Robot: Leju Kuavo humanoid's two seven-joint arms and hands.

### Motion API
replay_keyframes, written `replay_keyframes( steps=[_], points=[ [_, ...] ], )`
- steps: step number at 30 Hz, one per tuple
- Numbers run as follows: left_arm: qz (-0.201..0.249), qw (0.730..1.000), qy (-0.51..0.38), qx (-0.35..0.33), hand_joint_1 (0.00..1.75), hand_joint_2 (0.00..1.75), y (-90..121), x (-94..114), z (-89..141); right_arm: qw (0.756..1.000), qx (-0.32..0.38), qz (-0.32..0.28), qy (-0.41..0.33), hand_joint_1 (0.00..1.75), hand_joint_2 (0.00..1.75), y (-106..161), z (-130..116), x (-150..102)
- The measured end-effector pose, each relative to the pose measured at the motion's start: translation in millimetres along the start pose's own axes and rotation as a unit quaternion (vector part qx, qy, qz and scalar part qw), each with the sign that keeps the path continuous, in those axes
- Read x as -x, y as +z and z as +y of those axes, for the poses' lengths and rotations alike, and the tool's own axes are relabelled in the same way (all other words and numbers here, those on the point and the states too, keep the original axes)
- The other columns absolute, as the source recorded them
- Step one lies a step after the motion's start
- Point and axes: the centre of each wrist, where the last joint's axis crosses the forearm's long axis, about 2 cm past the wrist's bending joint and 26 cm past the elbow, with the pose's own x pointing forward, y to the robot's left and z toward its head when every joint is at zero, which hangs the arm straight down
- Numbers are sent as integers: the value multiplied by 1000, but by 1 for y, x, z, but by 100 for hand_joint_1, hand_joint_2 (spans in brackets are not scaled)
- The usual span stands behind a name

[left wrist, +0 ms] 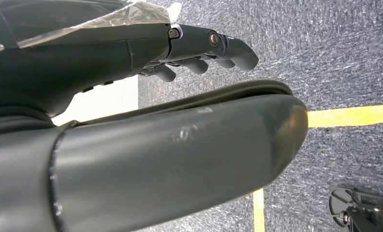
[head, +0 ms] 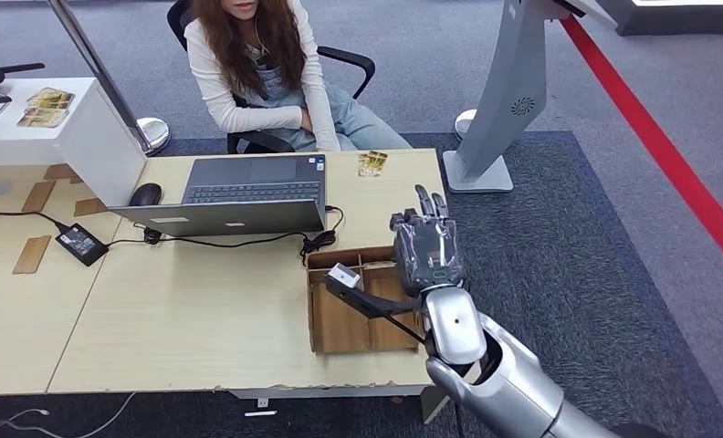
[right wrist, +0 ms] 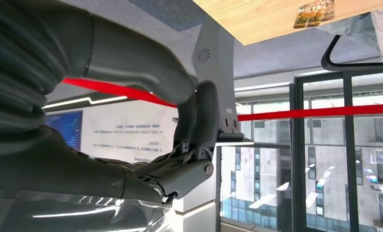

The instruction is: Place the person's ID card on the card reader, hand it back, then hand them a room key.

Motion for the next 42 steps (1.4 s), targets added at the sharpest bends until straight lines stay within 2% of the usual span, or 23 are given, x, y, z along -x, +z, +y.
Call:
replay_keyframes(
  steps=[5, 10, 11, 14, 15, 19, 24, 36, 39, 41, 42],
  points=[
    [0, 1000, 0, 0, 0, 0, 0, 0, 0, 1000, -3, 9, -21, 175, 175, 4, 1, 4],
    [-1, 1000, 0, -1, 0, 0, 0, 0, 0, 997, 7, 16, -77, 175, 175, 10, 2, 7],
    [-2, 1000, 0, -1, 0, 0, 0, 0, 0, 995, 10, 15, -97, 160, 175, 11, 2, 8],
    [-6, 1000, -1, -2, 0, 0, 0, 0, 0, 983, 25, 11, -180, 31, 175, 15, 0, 11],
    [-7, 1000, -2, -2, 0, 0, 0, 0, 0, 978, 31, 10, -208, 1, 175, 17, 0, 12],
    [-14, 1000, -3, -3, 0, 0, 0, 0, 0, 946, 43, 3, -321, 0, 0, 21, -5, 17],
    [-20, 1000, -4, -3, 0, 0, 0, 0, 0, 888, 36, -2, -459, 0, 0, 25, -10, 21],
    [-25, 1000, -6, -4, 0, 0, 0, 0, 0, 788, 34, -4, -615, 0, 0, 28, -17, 30],
    [-27, 1000, -8, -4, 0, 0, 0, 0, 0, 777, 39, -6, -629, 0, 0, 29, -18, 31],
    [-28, 1000, -8, -5, 0, 0, 0, 0, 0, 783, 47, -5, -620, 0, 0, 29, -20, 32],
    [-29, 1000, -9, -5, 0, 0, 0, 0, 0, 793, 53, -4, -607, 0, 44, 29, -21, 33]
  ],
)
